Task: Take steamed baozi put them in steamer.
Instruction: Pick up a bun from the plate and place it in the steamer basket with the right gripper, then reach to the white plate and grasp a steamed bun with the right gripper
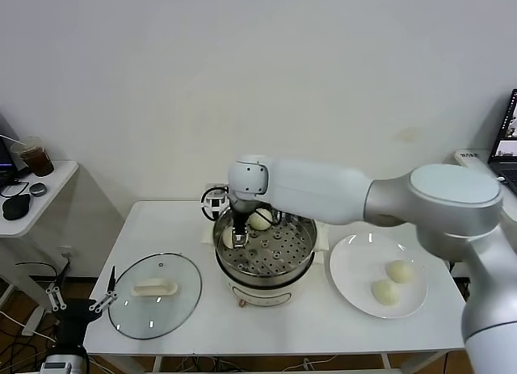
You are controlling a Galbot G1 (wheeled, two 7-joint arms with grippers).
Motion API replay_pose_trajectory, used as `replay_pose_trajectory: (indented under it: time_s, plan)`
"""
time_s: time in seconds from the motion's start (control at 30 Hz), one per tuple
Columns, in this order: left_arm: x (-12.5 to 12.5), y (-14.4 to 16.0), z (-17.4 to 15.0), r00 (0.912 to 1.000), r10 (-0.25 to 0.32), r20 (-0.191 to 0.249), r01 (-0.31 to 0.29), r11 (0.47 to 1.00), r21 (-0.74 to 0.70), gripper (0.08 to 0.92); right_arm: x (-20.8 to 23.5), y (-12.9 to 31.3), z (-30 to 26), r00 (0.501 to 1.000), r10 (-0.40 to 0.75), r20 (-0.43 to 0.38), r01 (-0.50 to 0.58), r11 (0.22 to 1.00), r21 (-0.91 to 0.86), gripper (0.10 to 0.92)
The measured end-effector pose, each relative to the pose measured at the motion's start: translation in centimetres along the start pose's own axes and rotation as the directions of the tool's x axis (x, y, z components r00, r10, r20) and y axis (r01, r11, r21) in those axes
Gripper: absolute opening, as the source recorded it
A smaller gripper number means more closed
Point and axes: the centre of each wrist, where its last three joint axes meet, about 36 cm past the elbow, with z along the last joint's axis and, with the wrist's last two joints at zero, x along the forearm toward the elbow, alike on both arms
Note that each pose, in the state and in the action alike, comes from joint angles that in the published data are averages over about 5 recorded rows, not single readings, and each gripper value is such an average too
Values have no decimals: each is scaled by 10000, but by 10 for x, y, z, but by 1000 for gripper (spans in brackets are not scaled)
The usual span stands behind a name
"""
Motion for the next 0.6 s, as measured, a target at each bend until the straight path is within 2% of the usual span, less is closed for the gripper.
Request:
replay_pose_trajectory:
  time_s: [0.17, 0.33, 0.6]
  plan:
    - [-1, 0, 1, 10000, 32, 10, -32, 10000, -6, 823, 39, 2, 35, 9995, -205, -257, 218, 9985, 498, 823]
    - [-2, -3, 1, 10000, 84, 3, -84, 10000, 36, 823, 71, 12, 92, 9971, -484, -584, 535, 9945, 900, 823]
    - [1, -9, 4, 9998, 188, -101, -188, 9998, 51, 823, 92, 45, 203, 9917, -662, -1104, 771, 9922, 979, 823]
